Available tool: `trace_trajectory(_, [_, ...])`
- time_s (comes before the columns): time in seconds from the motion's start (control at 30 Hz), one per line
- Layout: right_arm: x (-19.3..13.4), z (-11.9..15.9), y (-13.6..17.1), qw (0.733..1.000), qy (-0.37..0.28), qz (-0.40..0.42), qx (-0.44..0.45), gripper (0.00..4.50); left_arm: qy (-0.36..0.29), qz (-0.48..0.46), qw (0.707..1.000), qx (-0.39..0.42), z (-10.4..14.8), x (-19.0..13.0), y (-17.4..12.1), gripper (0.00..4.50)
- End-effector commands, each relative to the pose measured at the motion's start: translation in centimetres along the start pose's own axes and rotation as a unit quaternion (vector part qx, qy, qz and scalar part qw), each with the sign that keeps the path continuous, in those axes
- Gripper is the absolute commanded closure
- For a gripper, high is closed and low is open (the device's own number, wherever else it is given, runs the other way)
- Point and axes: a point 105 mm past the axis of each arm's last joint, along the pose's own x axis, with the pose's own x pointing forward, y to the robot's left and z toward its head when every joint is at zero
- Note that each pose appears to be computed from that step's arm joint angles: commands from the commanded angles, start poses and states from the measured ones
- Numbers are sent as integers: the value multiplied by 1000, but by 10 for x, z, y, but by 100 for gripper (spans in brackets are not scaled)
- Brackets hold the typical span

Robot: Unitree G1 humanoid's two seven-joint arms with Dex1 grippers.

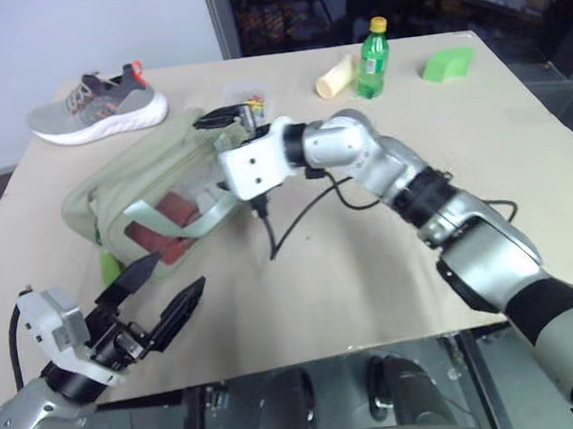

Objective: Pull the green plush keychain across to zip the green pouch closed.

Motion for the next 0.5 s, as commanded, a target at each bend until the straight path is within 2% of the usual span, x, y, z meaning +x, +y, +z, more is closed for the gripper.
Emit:
trace_trajectory(0.03, [8, 4, -17, 999, -6, -38, -5, 3, -22, 13, 999, 38, 17, -3, -8, 8])
trace_trajectory(0.13, [1, 3, -23, 997, -29, -54, 56, 3, -29, 39, 997, 53, 24, -5, -7, 8])
trace_trajectory(0.2, [-14, 5, -26, 989, -66, -58, 115, 3, -33, 52, 997, 54, 28, -6, -6, 8])
trace_trajectory(0.3, [-58, 7, -21, 965, -132, -32, 226, 3, -15, 83, 994, 71, 33, -2, 4, 8])
trace_trajectory(0.33, [-83, 6, -13, 956, -143, -19, 257, 3, -5, 85, 992, 91, 36, 1, 6, 8])
trace_trajectory(0.4, [-125, 6, 8, 941, -133, 5, 310, 3, 7, 83, 990, 116, 43, 7, 9, 8])
trace_trajectory(0.5, [-170, 13, 30, 919, -103, 21, 380, 3, 19, 74, 988, 136, 53, 14, 14, 8])
